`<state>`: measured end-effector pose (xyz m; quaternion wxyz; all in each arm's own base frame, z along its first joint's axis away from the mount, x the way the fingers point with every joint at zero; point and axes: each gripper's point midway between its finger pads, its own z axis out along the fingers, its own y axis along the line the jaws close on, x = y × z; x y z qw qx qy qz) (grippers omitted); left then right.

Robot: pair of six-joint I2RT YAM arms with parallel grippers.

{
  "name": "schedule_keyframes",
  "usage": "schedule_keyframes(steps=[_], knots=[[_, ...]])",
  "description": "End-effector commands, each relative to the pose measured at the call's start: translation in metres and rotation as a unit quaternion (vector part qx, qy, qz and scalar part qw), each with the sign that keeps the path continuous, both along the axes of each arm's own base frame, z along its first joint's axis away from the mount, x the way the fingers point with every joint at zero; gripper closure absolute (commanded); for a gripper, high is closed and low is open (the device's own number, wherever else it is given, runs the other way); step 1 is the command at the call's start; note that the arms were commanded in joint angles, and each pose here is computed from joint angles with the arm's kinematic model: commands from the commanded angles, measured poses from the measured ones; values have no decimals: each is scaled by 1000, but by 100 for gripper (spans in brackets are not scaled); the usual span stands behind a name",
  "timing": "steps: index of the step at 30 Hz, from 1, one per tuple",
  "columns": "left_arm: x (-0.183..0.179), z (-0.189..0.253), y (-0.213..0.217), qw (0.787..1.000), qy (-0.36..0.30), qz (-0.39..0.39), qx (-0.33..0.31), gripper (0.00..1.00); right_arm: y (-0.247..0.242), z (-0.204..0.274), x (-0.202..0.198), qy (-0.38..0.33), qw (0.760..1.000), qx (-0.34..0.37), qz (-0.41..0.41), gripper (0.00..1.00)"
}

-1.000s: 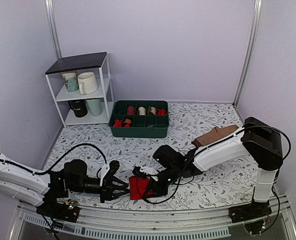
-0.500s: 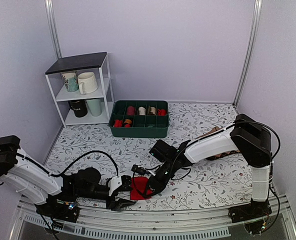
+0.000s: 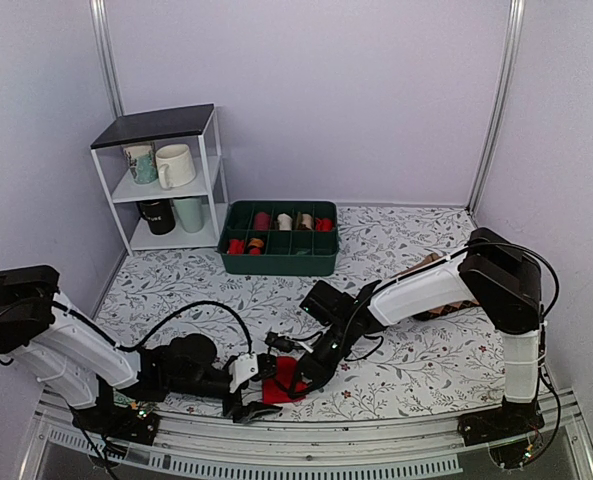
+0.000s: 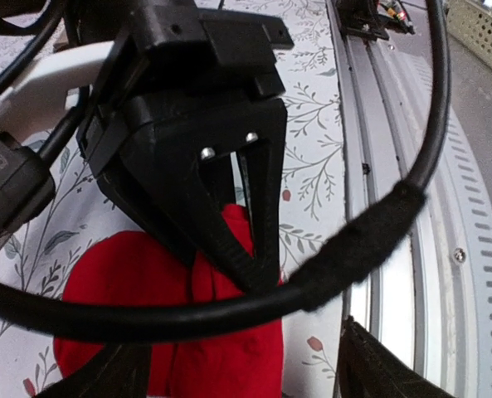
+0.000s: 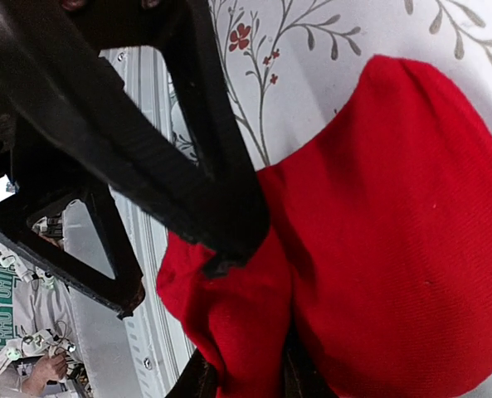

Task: Roll the socks
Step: Roll the sock at the center of the board.

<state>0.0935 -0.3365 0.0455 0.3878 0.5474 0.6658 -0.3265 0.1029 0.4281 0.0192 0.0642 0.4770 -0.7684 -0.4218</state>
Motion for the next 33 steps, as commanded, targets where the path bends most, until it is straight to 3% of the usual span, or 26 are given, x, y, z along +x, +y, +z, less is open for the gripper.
schedule_keyframes(steps=[1, 11, 14, 19, 24, 27, 30, 33], knots=[[-4, -6, -2, 1000, 14, -3, 6, 23, -58, -64, -15, 30, 986, -162, -17, 81], [-3, -20, -6, 999, 30, 0, 25, 47, -58, -64, -17, 42, 985, -167, -21, 82], [-3, -21, -7, 999, 31, 1, 25, 64, -57, -65, -17, 45, 984, -168, -22, 82], [-4, -23, -6, 999, 41, 2, 27, 100, -55, -65, -15, 43, 985, -168, -23, 82], [-5, -26, -1, 995, 88, 11, 34, 100, -45, -60, -6, 30, 988, -150, -34, 80], [-1, -32, 7, 989, 140, 37, 33, 100, -29, -43, 18, -26, 992, -106, -62, 68], [2, -40, 20, 978, 196, 60, 30, 100, -8, 3, 50, -122, 987, -4, -100, 62], [2, -48, 27, 969, 236, 70, 36, 100, 6, 60, 68, -219, 959, 134, -120, 57]])
